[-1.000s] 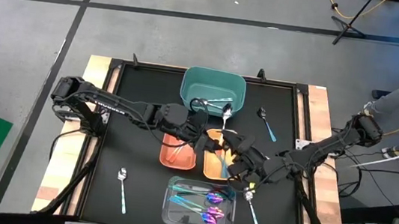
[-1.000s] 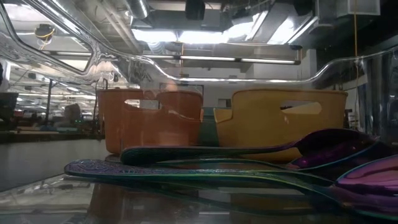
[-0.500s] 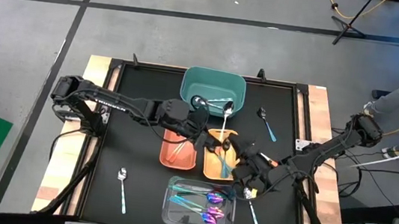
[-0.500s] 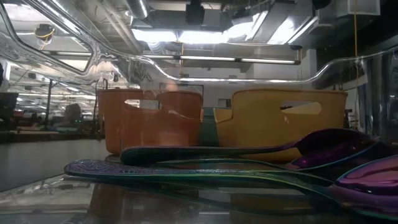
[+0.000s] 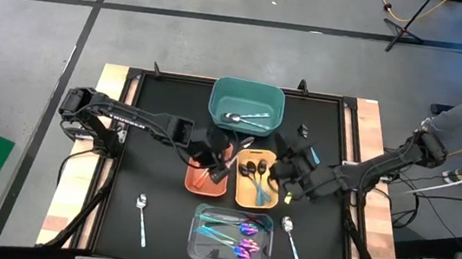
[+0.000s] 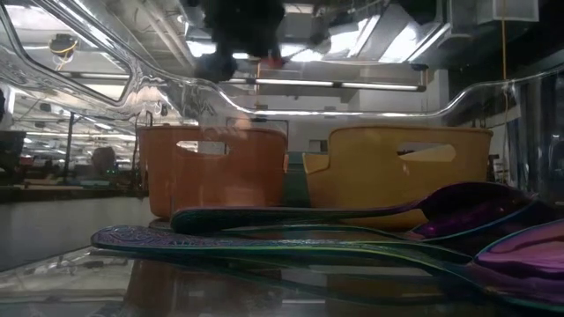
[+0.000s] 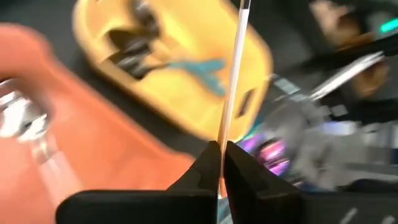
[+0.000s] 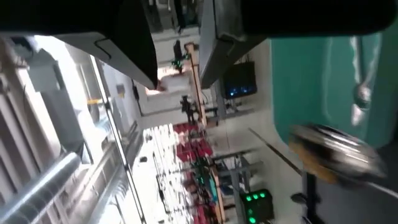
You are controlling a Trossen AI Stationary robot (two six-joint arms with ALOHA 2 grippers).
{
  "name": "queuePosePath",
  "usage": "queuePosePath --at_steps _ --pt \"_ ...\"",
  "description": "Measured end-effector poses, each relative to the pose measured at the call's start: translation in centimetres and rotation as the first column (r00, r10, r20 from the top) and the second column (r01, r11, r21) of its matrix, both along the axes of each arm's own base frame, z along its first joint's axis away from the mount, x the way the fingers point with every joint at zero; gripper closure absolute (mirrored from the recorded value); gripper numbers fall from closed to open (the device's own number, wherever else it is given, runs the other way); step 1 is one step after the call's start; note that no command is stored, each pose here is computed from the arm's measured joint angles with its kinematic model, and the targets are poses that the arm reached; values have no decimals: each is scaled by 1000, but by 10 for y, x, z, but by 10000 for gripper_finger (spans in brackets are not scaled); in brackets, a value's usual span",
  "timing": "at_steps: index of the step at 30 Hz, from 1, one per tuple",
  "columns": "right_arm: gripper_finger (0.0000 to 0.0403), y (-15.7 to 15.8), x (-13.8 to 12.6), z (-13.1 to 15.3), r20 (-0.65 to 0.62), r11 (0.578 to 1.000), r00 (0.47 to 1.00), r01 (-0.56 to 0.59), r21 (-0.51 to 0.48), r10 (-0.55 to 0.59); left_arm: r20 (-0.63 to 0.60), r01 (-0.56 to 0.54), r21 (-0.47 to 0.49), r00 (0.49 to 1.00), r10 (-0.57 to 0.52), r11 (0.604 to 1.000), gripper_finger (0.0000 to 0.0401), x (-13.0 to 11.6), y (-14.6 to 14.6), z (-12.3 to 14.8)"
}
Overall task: Sort silverware by color (type)
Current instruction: Put the orange spoon into the orange bin
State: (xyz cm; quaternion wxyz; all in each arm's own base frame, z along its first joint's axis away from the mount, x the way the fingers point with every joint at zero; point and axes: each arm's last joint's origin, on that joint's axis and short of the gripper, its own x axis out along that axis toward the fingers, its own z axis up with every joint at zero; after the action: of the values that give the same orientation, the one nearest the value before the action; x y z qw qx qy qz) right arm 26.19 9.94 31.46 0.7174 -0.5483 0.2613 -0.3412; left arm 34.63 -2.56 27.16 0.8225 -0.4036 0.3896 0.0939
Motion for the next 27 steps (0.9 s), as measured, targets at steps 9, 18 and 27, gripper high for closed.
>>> queuePosePath --at_steps 9,18,27 --pt "288 -32 -31 41 182 993 981 52 103 -70 -246 -13 132 968 46 991 395 -21 -7 -16" --pt "288 -73 -79 37 364 948 911 78 308 -194 -327 -72 124 939 109 990 396 -35 -14 -52" --pt "288 -112 -108 9 449 840 838 21 541 -310 -356 -85 124 926 124 989 396 -40 -13 -64"
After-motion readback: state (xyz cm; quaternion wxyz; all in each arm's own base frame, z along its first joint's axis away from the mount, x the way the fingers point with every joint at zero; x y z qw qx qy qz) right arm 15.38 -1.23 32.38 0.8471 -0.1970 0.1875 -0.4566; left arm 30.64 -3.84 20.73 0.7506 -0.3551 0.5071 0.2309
